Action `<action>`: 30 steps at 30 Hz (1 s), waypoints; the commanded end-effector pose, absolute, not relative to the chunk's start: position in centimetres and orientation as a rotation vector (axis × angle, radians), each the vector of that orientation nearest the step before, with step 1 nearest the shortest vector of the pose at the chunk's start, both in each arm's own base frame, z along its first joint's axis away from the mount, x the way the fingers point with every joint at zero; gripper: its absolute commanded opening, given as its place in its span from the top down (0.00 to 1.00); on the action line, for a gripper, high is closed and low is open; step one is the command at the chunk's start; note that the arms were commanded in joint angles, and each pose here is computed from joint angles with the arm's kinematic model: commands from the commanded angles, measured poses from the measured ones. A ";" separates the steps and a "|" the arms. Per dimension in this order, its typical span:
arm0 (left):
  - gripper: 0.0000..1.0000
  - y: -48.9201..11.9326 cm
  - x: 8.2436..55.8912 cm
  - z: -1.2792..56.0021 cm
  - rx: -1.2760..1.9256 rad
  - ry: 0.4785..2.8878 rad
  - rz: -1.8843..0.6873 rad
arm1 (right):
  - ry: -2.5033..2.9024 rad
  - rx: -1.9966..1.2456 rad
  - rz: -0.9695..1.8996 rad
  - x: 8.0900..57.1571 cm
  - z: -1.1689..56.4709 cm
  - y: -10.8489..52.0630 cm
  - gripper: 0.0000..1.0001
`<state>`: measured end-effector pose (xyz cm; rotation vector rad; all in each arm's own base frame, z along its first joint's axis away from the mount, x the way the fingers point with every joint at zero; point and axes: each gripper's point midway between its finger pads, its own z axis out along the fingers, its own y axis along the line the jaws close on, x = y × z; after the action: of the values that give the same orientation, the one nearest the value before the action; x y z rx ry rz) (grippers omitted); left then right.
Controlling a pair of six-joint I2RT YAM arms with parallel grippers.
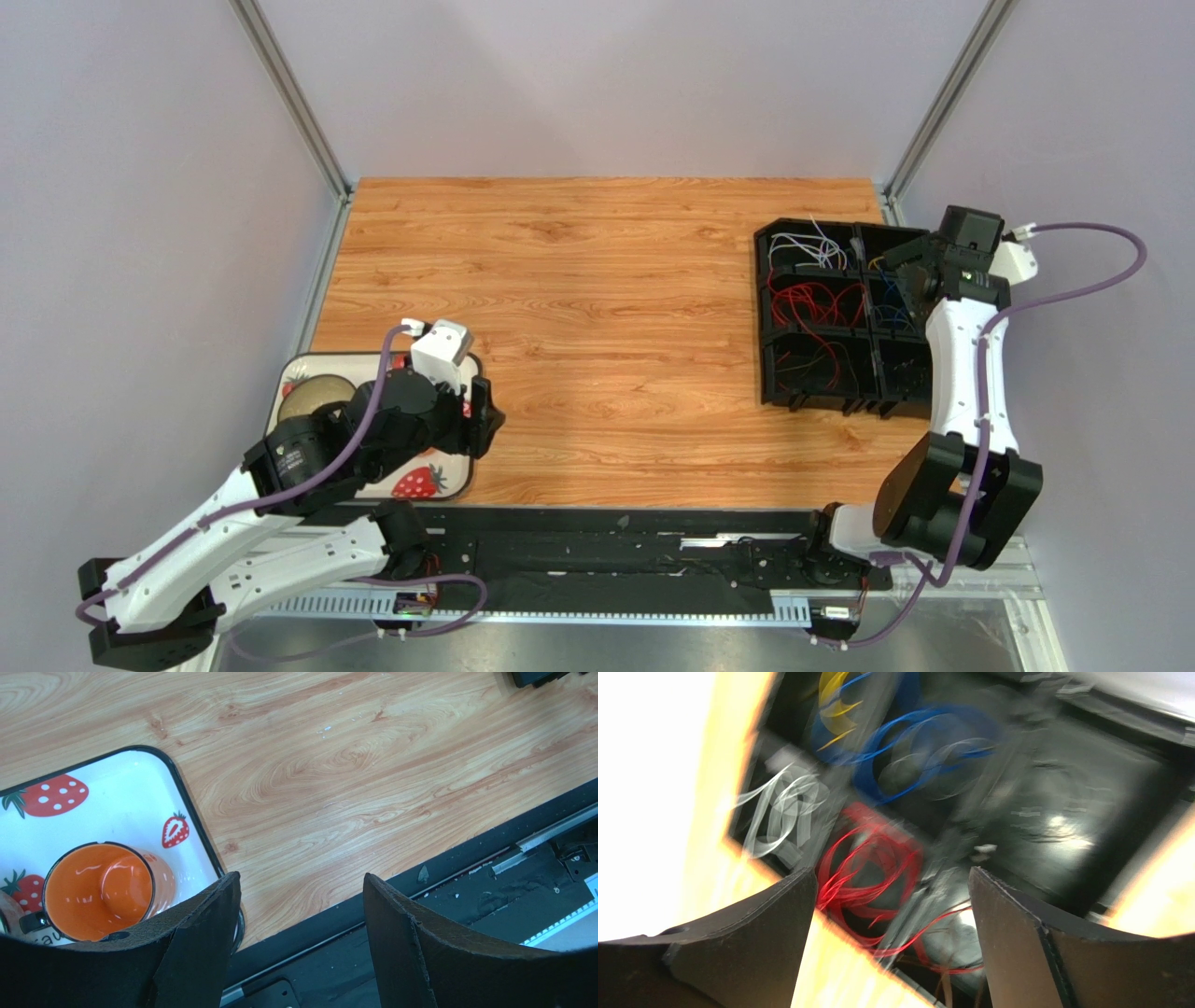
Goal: Untangle the cables
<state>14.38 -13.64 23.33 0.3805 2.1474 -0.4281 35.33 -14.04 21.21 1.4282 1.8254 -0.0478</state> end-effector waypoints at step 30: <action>0.09 -11.2 21.9 23.0 0.099 1.994 0.056 | 1.680 0.083 0.643 32.8 31.4 11.5 0.00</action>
<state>18.92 -11.93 21.27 0.2486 2.1150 -0.0679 32.19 12.63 29.42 0.0202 1.8013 0.6777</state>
